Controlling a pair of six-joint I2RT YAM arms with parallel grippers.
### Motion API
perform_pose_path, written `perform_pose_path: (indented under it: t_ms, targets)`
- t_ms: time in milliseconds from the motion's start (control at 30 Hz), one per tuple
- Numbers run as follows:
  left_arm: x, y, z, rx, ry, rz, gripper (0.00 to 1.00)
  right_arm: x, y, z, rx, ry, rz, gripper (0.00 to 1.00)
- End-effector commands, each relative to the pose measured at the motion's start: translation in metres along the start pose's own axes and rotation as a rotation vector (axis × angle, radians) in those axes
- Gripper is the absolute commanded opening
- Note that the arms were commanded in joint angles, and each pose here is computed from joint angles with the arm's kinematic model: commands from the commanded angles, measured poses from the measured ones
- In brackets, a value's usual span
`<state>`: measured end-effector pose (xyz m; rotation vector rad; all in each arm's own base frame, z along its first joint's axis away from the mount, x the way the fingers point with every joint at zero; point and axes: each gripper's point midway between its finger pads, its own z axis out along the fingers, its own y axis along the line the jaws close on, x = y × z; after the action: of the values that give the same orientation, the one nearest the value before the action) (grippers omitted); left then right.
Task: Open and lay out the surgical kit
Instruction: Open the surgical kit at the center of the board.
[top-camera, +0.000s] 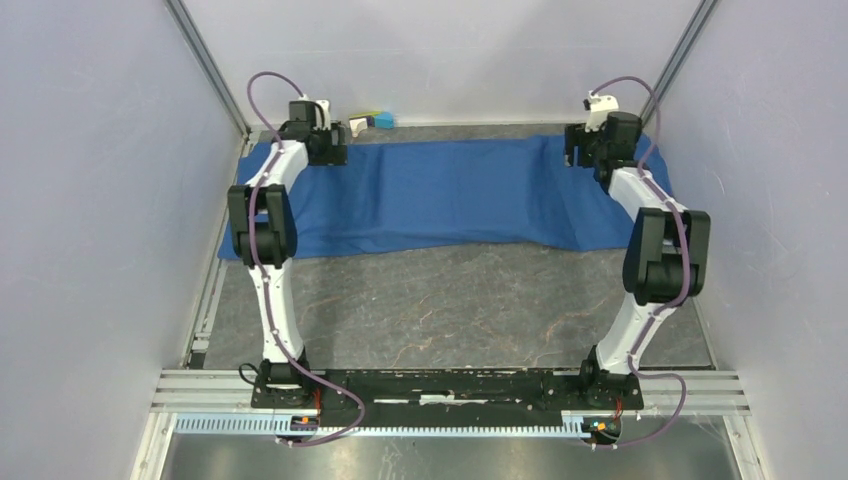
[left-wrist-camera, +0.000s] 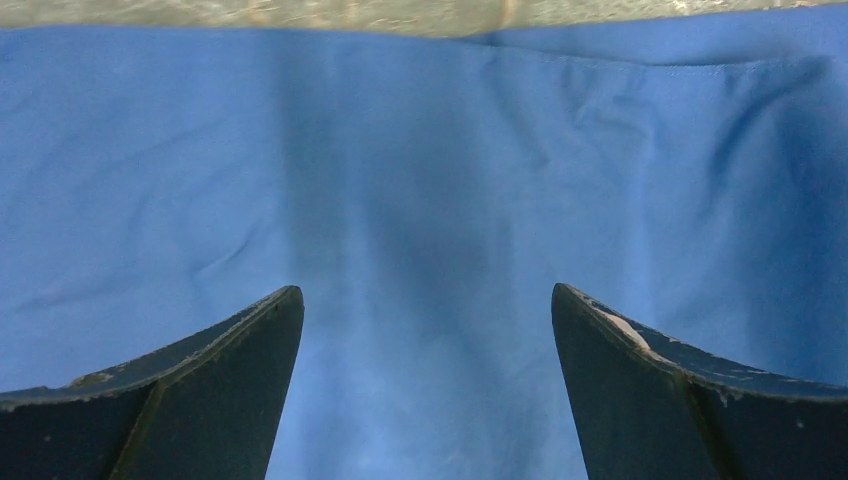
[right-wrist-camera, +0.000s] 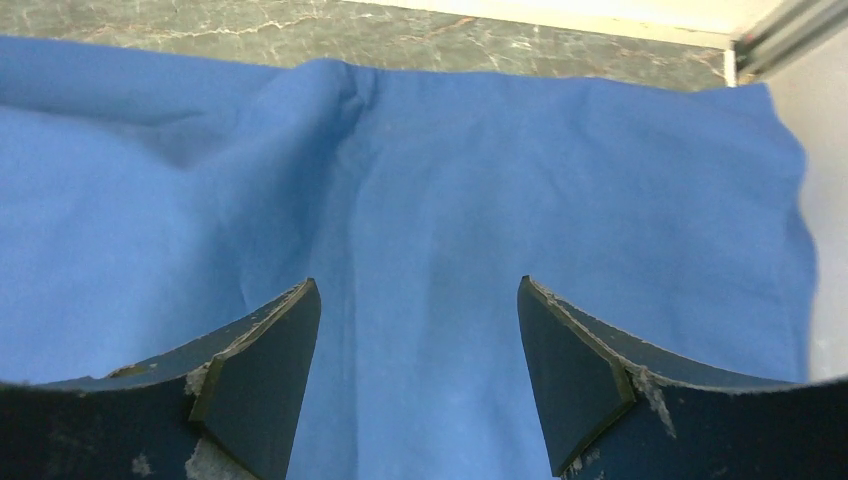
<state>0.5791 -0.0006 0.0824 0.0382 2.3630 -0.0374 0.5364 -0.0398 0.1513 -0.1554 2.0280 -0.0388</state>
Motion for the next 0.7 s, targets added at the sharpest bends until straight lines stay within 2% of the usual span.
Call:
perform_pose_path:
  t_ms: [0,133,300,667]
  targets:
    - [-0.025,-0.028,0.011,-0.003,-0.032,-0.041,1.0,-0.025,0.005,0.029,0.044,-0.048,0.056,0.79]
    - [-0.035,-0.033,0.02,0.004,-0.071,-0.045,1.0,-0.024,0.008,0.048,0.051,-0.069,0.063,0.79]
    - [-0.039,-0.032,0.036,-0.039,-0.077,-0.019,1.0,-0.022,0.012,0.076,0.031,-0.035,0.079,0.8]
    - [-0.017,-0.03,0.068,-0.107,0.029,-0.047,1.0,-0.004,0.021,0.101,-0.014,0.008,0.09,0.8]
